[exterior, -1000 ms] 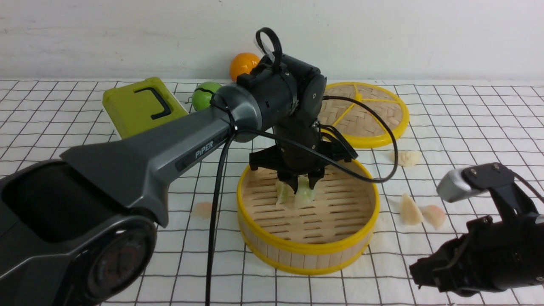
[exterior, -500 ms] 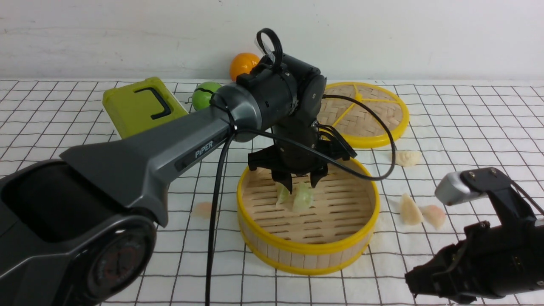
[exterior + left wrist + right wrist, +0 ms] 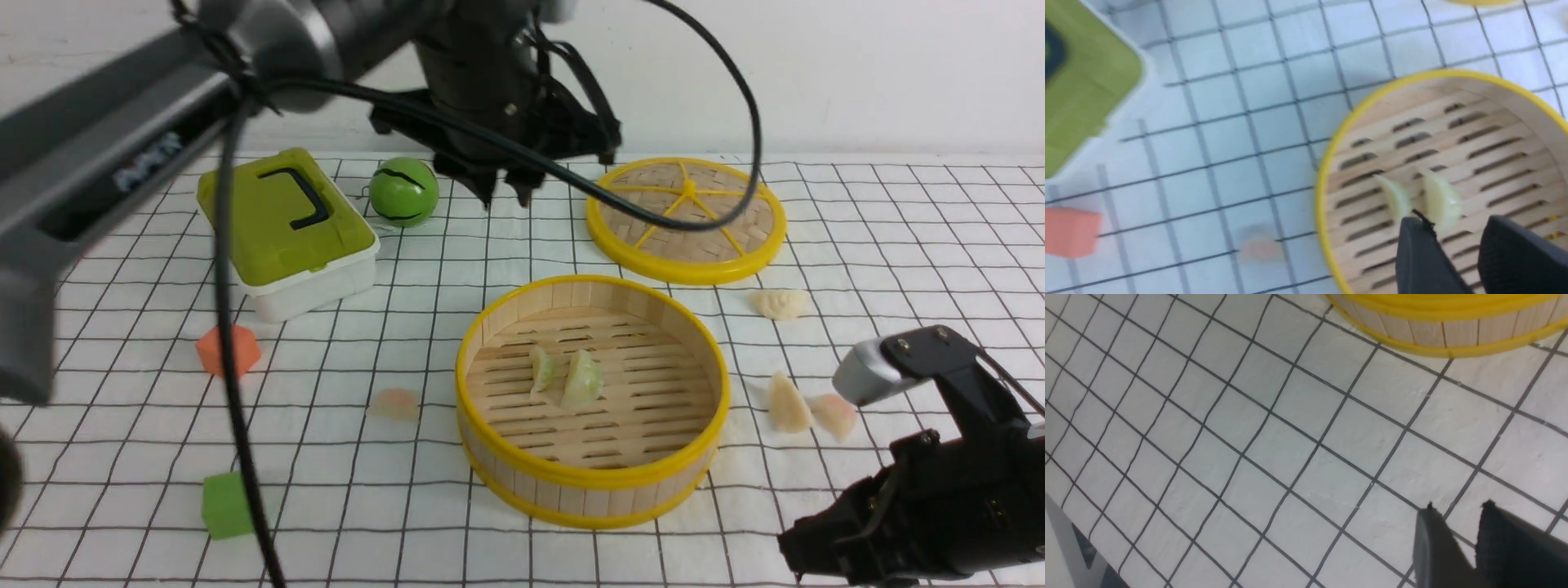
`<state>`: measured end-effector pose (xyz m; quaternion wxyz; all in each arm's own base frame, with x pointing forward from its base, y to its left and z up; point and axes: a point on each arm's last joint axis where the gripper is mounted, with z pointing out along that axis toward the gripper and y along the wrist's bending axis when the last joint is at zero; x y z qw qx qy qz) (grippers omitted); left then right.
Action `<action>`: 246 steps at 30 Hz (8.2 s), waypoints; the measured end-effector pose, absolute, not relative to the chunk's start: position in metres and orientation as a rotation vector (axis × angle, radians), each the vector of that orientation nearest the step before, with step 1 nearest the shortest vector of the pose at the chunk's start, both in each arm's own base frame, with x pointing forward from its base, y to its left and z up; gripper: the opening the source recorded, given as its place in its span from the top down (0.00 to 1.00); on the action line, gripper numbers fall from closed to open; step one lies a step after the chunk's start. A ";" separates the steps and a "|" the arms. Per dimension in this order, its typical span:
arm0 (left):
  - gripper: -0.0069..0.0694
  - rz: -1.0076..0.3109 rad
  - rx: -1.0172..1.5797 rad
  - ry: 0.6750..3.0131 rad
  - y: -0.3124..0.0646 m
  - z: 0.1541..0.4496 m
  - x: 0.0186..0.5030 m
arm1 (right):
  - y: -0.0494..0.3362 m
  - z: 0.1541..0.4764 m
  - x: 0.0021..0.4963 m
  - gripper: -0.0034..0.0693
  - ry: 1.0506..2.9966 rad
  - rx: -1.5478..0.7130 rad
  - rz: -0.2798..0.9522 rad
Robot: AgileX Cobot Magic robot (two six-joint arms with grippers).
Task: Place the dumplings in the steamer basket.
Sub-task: Use the left arm to grab a dumpling, then use the left arm to put the dumpling into the steamer, then use the right arm to grab a dumpling
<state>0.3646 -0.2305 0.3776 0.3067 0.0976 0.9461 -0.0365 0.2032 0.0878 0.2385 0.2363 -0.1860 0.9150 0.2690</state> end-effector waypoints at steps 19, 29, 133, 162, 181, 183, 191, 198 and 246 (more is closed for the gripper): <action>0.54 -0.282 -0.422 2.761 -0.137 0.218 0.404 | 0.087 0.238 0.205 0.69 2.501 -0.504 0.715; 0.38 -0.255 -0.510 2.782 -0.149 0.192 0.407 | 0.076 0.242 0.209 0.68 2.625 -0.390 0.558; 0.65 -0.434 0.159 2.686 -0.328 0.219 0.385 | 0.074 0.243 0.211 0.62 2.615 -0.367 0.533; 0.46 -0.377 0.247 2.644 -0.328 0.244 0.390 | 0.075 0.242 0.209 0.62 2.630 -0.373 0.546; 0.93 -0.435 0.397 1.945 -0.200 0.543 0.257 | 0.073 0.247 0.220 0.62 2.527 -0.311 0.496; 0.93 -0.382 0.376 1.905 -0.170 0.556 0.229 | 0.074 0.250 0.222 0.62 2.525 -0.303 0.506; 0.93 -0.235 0.239 1.923 -0.115 0.505 0.187 | 0.060 0.290 0.261 0.62 2.518 -0.248 0.438; 0.93 -0.058 0.185 2.157 -0.099 0.381 0.180 | 0.032 0.295 0.324 0.54 2.519 -0.124 0.314; 0.93 0.369 0.159 2.154 -0.023 0.332 0.124 | 0.066 0.167 0.414 0.61 3.001 -0.167 0.217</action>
